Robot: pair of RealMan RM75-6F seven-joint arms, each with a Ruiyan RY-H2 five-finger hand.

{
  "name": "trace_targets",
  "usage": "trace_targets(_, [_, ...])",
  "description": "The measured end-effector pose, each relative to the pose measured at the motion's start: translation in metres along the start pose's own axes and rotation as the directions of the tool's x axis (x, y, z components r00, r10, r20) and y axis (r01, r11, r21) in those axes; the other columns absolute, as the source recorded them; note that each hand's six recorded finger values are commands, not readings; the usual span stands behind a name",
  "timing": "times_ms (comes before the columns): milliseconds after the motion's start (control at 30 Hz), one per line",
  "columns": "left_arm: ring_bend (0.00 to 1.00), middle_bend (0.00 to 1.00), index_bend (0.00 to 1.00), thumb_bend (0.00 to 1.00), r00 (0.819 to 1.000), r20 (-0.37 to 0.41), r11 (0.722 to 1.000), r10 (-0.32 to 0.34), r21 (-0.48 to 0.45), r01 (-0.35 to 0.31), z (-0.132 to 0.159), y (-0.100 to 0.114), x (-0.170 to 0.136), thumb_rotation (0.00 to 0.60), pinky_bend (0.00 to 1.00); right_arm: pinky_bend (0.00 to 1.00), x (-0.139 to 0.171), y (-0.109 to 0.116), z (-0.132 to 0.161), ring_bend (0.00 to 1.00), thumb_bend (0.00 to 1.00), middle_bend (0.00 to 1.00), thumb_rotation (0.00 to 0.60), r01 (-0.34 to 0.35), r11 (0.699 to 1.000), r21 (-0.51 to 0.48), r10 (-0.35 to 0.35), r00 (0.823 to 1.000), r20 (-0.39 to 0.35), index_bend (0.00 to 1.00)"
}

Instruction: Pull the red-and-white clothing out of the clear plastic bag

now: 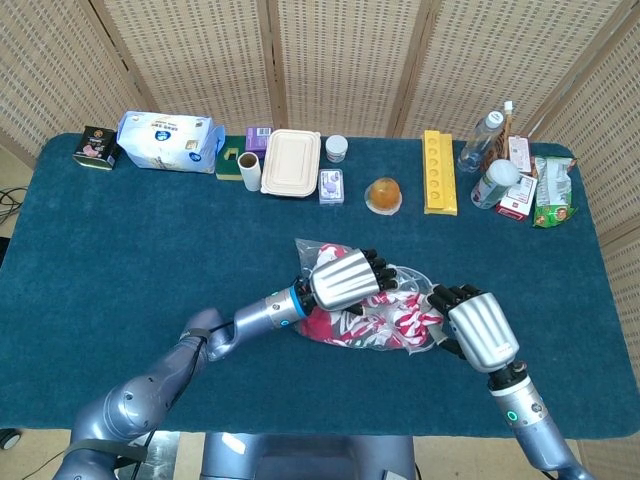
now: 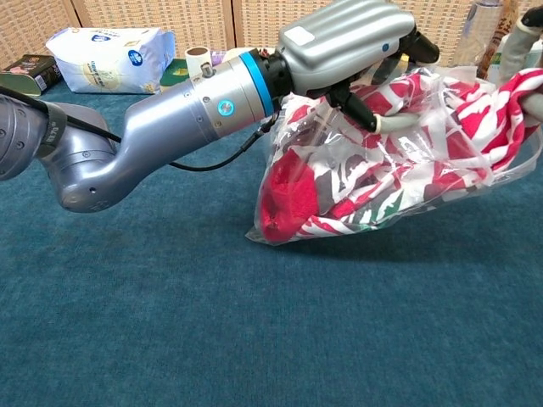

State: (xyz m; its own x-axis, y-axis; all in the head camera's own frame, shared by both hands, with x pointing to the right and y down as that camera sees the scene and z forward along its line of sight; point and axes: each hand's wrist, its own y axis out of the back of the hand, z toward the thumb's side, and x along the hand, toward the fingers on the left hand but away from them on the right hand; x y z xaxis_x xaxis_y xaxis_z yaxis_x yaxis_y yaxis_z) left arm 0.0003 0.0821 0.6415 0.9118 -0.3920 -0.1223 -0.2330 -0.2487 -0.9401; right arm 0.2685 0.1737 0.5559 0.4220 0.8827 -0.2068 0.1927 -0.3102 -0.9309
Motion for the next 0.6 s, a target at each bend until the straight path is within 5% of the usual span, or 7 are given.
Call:
trace_targets(267, [0.37, 0.34, 0.20, 0.05, 0.997, -0.046, 0.993, -0.055, -0.108, 0.049, -0.008, -0.002, -0.003, 0.600, 0.42, 0.60, 0.000, -0.009, -0.003, 0.60, 0.51, 0.50, 0.600, -0.040, 0.999, -0.031, 0.041, 0.999, 0.006, 0.62])
trace_targets(600, [0.25, 0.26, 0.12, 0.04, 0.974, -0.108, 0.967, -0.201, -0.183, 0.179, -0.016, 0.012, -0.022, 0.584, 0.36, 0.59, -0.005, -0.024, -0.024, 0.60, 0.51, 0.50, 0.600, -0.102, 0.995, 0.004, 0.102, 0.995, 0.021, 0.63])
